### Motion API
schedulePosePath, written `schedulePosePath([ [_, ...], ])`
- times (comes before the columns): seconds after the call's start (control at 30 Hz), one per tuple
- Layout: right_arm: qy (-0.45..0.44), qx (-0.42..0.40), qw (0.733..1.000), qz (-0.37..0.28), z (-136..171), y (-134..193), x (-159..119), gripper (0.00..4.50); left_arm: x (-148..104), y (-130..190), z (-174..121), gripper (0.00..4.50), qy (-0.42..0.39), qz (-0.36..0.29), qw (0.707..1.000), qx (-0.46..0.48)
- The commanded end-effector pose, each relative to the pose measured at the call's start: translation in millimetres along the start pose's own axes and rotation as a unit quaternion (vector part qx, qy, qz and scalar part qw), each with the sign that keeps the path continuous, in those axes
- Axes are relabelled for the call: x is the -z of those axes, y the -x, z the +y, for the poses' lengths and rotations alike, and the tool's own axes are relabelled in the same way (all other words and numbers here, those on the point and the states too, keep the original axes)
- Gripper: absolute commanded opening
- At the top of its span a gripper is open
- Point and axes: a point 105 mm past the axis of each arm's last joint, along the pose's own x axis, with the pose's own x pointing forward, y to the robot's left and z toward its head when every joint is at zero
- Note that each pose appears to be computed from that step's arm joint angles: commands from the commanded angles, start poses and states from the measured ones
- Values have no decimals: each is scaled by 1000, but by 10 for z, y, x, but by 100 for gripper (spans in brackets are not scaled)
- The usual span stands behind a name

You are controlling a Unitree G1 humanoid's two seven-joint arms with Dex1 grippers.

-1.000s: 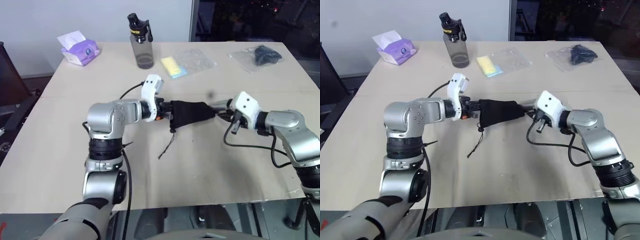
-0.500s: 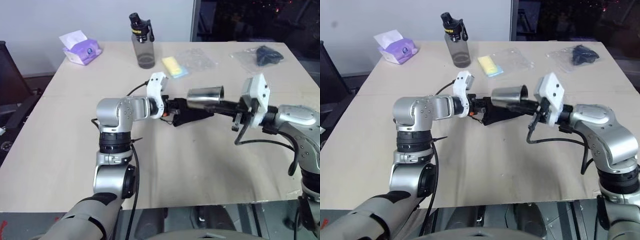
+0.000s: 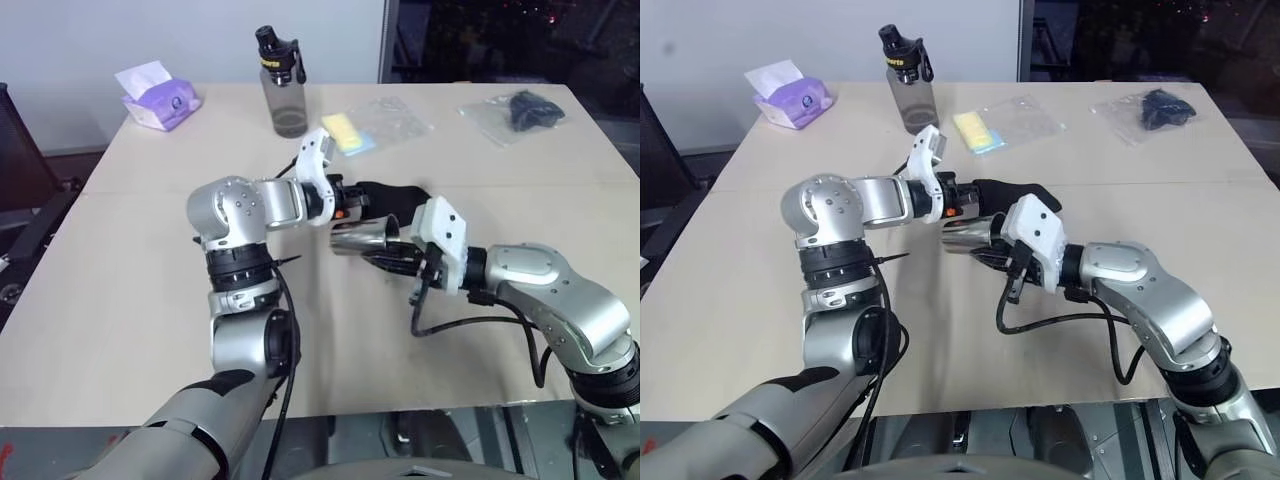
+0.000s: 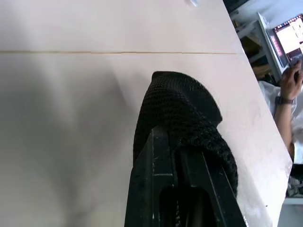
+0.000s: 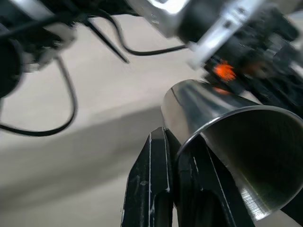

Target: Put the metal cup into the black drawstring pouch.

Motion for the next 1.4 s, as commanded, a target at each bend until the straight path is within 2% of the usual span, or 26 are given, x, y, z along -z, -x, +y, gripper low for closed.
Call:
schedulePosePath([
  [0.03, 13, 61, 998, -12, -216, 69, -95, 6, -83, 60, -150, 0, -12, -16, 999, 29],
  [0.23, 2, 135, 991, -11, -512, 134, -92, 6, -83, 73, -172, 0, -5, -18, 999, 36],
  [0.5, -41, 174, 982, -58, -595, 65, -172, 6, -59, 93, -281, 0, -8, -19, 997, 77],
  [0.9, -87, 160, 976, -119, -580, 80, -347, 6, -13, 128, -275, 0, -17, -7, 995, 95],
  [1.07, -55, 112, 990, -68, -380, 51, -196, 6, -27, 125, -259, 0, -21, -11, 995, 97],
  [1.27, 17, 126, 992, 0, -427, 78, 25, 6, -46, 157, -316, 0, -31, -22, 991, 130],
  [1.33, 24, 137, 990, -1, -479, 104, 25, 6, -54, 191, -322, 0, -33, -27, 989, 143],
  [1.4, 5, 152, 988, -30, -541, 127, -58, 6, -53, 211, -306, 0, -35, -27, 988, 148],
])
